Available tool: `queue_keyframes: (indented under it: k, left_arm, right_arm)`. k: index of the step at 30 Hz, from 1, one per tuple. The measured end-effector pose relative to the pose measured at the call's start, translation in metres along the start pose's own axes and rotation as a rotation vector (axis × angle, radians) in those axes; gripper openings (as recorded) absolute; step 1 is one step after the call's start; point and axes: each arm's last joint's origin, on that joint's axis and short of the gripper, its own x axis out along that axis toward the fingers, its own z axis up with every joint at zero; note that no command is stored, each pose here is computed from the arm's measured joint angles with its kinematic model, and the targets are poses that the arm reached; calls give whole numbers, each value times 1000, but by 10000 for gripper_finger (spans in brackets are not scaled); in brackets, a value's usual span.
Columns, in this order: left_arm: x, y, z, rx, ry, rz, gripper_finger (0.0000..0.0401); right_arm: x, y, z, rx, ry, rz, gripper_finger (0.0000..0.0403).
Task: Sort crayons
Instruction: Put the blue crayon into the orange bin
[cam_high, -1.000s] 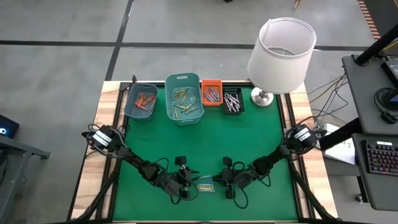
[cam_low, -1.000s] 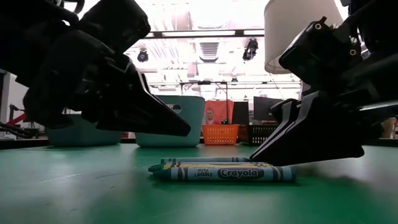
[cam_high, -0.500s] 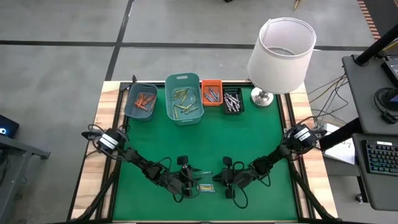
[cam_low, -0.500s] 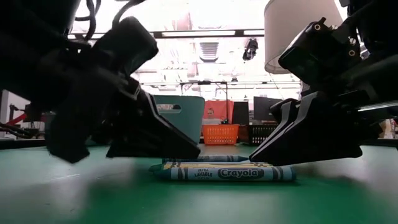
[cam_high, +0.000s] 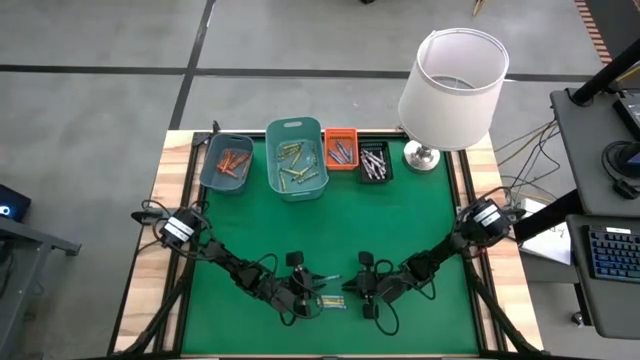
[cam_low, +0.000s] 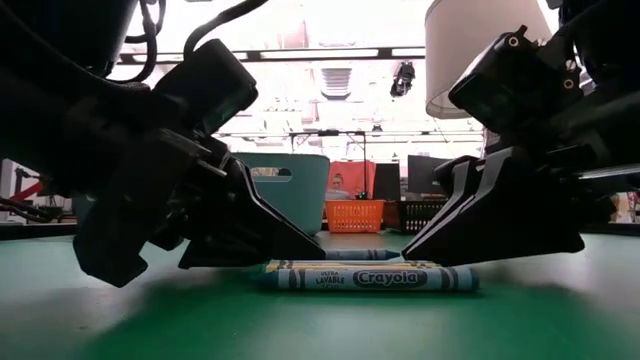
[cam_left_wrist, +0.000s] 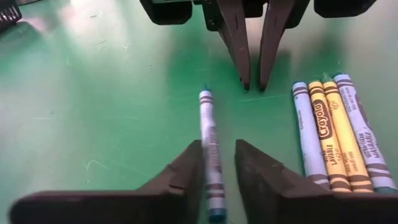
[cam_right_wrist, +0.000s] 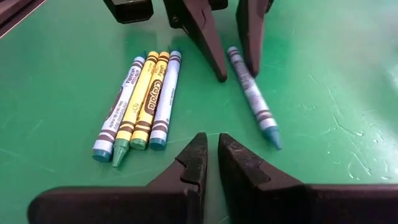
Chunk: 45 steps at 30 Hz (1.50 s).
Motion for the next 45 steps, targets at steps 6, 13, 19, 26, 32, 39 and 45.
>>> queue_keyframes:
  k: [6, 13, 19, 26, 32, 39, 45]
  left_arm:
    - [-1, 2, 1, 6, 2, 14, 8]
    - [-12, 9, 19, 61, -10, 51, 3]
    - [-35, 18, 55, 81, -41, 74, 2]
    - [-76, 39, 100, 184, -176, 110, 1]
    - [-108, 58, 119, 114, -451, -7, 0]
    - [-119, 67, 109, 21, -711, -123, 0]
    - [-112, 60, 108, 63, -746, -118, 0]
  right_arm:
    - [-7, -2, 8, -37, 21, -21, 36]
    - [-20, -3, 27, -69, -15, -50, 36]
    - [-37, -5, 51, -61, -62, -41, 36]
    - [-58, -7, 80, -128, -166, -28, 36]
    - [-54, -5, 90, -178, -326, -52, 36]
    - [-42, -13, 99, -199, -574, -114, 36]
    - [-51, -27, 118, -132, -763, -160, 39]
